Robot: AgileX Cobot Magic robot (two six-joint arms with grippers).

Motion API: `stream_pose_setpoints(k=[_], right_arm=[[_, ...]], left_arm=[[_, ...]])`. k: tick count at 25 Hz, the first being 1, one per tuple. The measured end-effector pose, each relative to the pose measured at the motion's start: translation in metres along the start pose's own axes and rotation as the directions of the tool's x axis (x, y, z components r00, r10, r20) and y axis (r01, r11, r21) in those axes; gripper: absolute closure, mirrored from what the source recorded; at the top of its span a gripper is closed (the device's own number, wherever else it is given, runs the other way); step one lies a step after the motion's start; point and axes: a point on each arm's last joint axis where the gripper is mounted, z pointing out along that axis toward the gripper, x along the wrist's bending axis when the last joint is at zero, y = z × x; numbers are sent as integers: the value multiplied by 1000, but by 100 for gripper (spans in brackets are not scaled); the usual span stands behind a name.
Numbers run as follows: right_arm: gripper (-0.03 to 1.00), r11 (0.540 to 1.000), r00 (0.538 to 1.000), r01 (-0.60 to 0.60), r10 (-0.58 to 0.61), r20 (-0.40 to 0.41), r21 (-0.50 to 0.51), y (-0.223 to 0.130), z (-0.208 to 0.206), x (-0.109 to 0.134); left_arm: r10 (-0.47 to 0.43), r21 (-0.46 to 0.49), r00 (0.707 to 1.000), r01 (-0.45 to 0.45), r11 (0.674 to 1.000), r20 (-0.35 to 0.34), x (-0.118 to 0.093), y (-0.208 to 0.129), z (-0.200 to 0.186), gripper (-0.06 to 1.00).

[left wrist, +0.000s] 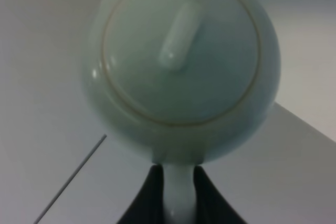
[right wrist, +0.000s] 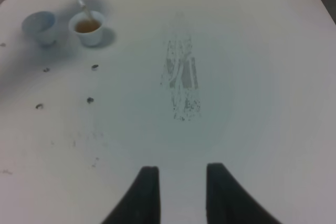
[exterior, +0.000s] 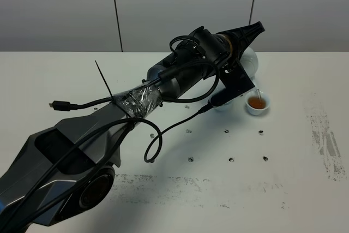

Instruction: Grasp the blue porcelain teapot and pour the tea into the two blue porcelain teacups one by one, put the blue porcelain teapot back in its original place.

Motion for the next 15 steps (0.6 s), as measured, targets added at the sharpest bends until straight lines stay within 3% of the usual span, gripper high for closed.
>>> stream_pose_setpoints(k=[7, 15], right_arm=[[73, 1000, 1000, 0, 0, 0, 0, 0, 0, 0], [73, 1000, 1000, 0, 0, 0, 0, 0, 0, 0]], left_arm=[[-10, 2, 1000, 10, 1000, 1, 0, 0, 0, 84], [-87, -26, 996, 88, 996, 24, -3, 1, 0, 84]])
